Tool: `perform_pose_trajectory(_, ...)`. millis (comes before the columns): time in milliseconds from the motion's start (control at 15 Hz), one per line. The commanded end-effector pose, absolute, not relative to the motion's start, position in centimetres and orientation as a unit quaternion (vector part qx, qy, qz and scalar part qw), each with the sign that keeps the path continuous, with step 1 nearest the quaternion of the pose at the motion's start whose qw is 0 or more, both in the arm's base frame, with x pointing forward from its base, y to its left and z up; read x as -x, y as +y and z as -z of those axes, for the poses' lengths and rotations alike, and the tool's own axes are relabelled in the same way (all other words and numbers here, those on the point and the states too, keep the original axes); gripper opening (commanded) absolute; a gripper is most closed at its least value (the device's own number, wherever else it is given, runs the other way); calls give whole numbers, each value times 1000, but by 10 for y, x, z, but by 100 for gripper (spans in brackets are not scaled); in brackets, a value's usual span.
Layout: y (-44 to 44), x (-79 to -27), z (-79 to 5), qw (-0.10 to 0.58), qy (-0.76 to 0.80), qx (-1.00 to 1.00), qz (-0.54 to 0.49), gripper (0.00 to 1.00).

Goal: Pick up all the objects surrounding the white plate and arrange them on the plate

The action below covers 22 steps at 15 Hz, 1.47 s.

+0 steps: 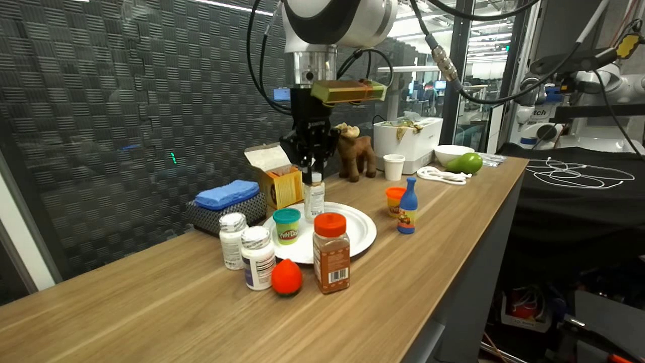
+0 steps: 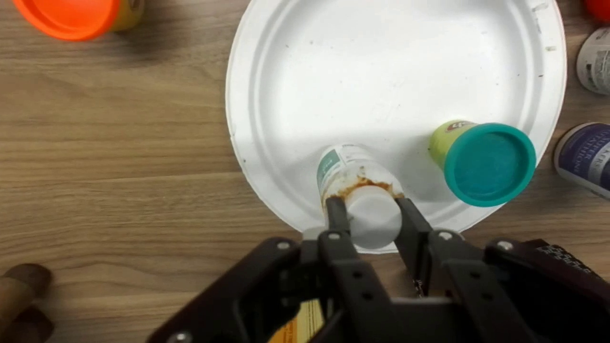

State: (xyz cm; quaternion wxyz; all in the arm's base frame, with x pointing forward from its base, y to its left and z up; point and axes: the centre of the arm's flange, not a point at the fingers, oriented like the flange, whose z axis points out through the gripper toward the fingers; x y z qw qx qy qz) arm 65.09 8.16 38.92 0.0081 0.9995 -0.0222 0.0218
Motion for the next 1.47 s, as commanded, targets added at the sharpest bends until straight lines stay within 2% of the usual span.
perform_pose_trajectory(0,94,-665,-390,-12,-10,-1000,-23,13)
perform_pose_trajectory(467,106,-674,-381,-3,3,-1000,-22,14)
perform_pose_trajectory(533,107,-674,-380,2,5,-1000,-22,18)
perform_pose_trajectory(600,107,-673,-380,4,7,-1000,-21,55)
perform_pose_trajectory(667,108,-672,-381,6,8,-1000,-22,56)
perform_pose_trajectory(1067,106,-665,-394,12,-1,-999,-32,100)
perform_pose_trajectory(1400,64,-658,-428,32,-62,-995,-77,100)
